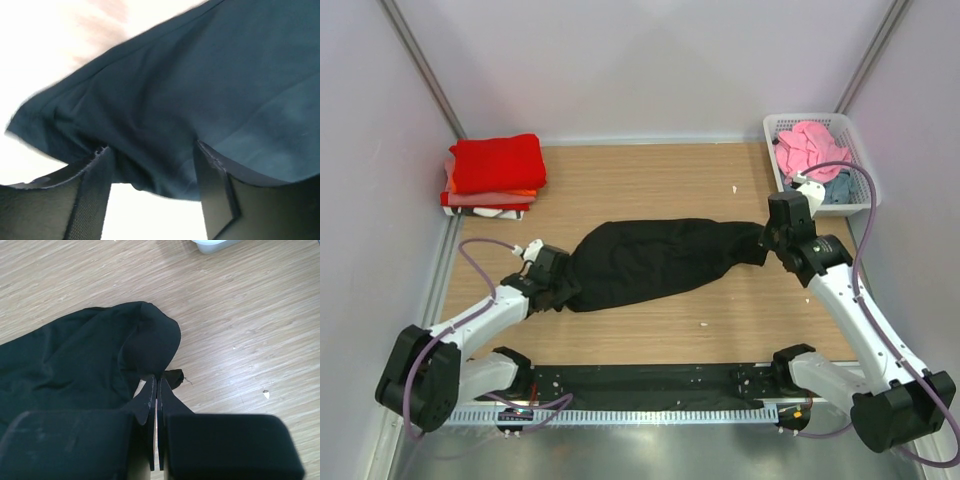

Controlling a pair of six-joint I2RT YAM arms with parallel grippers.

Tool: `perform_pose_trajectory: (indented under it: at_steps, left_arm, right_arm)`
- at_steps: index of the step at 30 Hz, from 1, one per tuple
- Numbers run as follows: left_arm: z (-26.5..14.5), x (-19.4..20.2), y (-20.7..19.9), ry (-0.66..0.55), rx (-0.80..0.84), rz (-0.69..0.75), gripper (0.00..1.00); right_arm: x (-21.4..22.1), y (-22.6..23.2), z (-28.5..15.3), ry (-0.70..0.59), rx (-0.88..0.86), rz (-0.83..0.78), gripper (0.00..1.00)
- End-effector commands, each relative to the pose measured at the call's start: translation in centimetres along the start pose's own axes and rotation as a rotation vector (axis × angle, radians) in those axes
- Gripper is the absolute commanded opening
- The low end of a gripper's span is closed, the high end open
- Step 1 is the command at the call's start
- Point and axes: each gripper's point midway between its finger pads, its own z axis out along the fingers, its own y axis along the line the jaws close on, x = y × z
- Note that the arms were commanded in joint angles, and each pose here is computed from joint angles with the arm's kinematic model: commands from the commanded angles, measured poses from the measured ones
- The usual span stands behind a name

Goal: Fold and stack the t-shirts
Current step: Flatten the tshirt out

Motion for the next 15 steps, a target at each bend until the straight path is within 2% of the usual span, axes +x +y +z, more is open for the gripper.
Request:
perform_pose_trajectory:
  at_steps: [1,3,4,5,8,10,12,13,15]
  left_arm:
    - [1.6,2.0,0.2,0.061,0.01,-0.025,0.62]
    - [1.9,2.1,0.3,0.061,0.008,-0.02,0.37]
    - [1.9,2.3,0.2,0.073,0.015,-0.006,0.21]
    - [1.7,2.2,-0.1,0.081,0.025,0.005,0.0]
    - [-0.6,1.4,-1.5,0.093,0.079,0.037,0.0]
    - [-3.6,-1.1,-3.8,0.04,0.156,0.042,0.0]
    - [-7.8,-3.4,-4.6,-0.02,0.215,0.043,0.0]
    - [-10.9,-6.0,-6.5,-0.088,0.288,0.052,0.0]
    - [-14.8,-8.2,-6.8,-0.147,0.314,0.069,0.0]
  right_arm:
    - [-2.2,0.1,-1.2,-0.07,-0.016,0.018,0.01]
    - [-2.0,0.1,-1.1,-0.065,-0.019,0.018,0.01]
    - [-1.8,0.1,-1.1,-0.061,-0.02,0.016,0.01]
    - [-1.8,0.1,-1.0,-0.06,-0.017,0.015,0.01]
    - [-1.8,-0.5,-1.4,-0.067,-0.001,0.007,0.01]
    - [-2.3,-1.4,-2.0,-0.086,0.033,0.008,0.01]
    - [-3.5,-2.5,-3.6,-0.138,0.06,0.025,0.01]
    - [-4.0,-2.8,-4.2,-0.157,0.062,0.036,0.01]
    - [-5.6,-3.3,-6.2,-0.22,0.047,0.074,0.01]
